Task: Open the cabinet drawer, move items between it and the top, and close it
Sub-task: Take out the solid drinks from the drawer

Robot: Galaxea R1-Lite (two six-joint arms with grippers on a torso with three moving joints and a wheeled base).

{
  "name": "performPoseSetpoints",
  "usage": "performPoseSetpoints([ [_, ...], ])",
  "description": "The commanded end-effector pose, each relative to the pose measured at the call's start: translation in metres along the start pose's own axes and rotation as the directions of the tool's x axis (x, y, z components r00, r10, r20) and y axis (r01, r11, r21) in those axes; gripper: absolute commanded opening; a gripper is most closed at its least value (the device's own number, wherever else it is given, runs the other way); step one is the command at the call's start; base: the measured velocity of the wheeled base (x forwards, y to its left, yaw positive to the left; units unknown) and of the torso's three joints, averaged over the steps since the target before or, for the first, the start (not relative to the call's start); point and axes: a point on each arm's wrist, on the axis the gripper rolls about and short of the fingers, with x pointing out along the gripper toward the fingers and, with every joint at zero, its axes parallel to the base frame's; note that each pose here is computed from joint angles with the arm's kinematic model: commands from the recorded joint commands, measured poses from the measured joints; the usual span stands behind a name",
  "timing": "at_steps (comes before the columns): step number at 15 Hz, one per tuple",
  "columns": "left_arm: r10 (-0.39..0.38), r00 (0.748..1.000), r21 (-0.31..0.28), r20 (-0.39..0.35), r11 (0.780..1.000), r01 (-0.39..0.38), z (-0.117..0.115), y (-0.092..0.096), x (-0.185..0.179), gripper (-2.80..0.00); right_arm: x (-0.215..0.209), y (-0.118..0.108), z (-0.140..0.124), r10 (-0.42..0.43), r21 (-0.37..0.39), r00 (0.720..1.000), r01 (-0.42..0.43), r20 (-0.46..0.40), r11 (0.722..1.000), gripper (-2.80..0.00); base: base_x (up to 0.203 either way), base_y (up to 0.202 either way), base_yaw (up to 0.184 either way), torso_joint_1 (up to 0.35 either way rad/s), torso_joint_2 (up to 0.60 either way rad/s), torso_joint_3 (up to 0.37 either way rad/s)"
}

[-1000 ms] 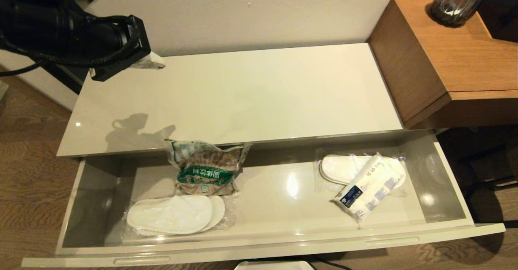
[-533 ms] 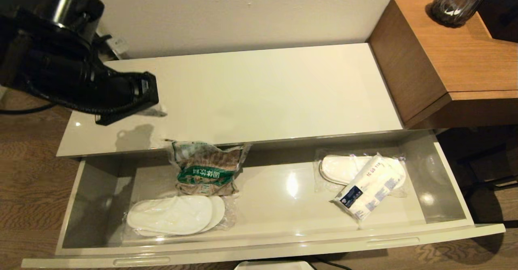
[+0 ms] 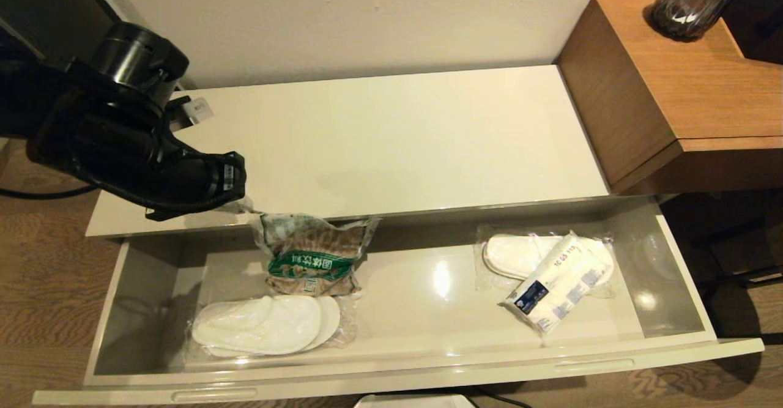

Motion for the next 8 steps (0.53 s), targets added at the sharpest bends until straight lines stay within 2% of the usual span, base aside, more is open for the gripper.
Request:
performPoseSetpoints([
  [1, 0.031, 0.999, 0.002, -0.016, 1.0, -0.031, 0.002, 0.0, 0.012, 0.0, 0.0, 0.0, 0.0, 0.0, 0.0, 1.0, 0.0, -0.002, 1.0, -2.8, 0.0, 0.0, 0.0, 0.0, 0.0, 0.0],
  [2, 0.067, 0.998, 0.015, -0.006, 0.998, -0.066, 0.003, 0.0, 0.015, 0.0, 0.0, 0.0, 0.0, 0.0, 0.0, 1.0, 0.0, 0.0, 1.0, -2.8, 0.0, 0.0, 0.0, 0.0, 0.0, 0.0],
  [4, 0.132, 0.991, 0.092, 0.005, 0.987, -0.132, 0.003, -0.001, 0.024, 0.0, 0.0, 0.0, 0.0, 0.0, 0.0, 1.0, 0.0, 0.0, 1.0, -2.8, 0.0, 0.0, 0.0, 0.0, 0.0, 0.0],
  [6, 0.129, 0.991, 0.17, 0.03, 0.976, -0.132, 0.009, -0.004, 0.026, 0.0, 0.0, 0.0, 0.0, 0.0, 0.0, 1.0, 0.0, -0.001, 1.0, -2.8, 0.0, 0.0, 0.0, 0.0, 0.0, 0.0],
  [8, 0.178, 0.983, 0.225, 0.046, 0.957, -0.183, 0.011, -0.007, 0.03, 0.0, 0.0, 0.0, 0.0, 0.0, 0.0, 1.0, 0.0, -0.001, 1.0, -2.8, 0.0, 0.0, 0.0, 0.0, 0.0, 0.0],
])
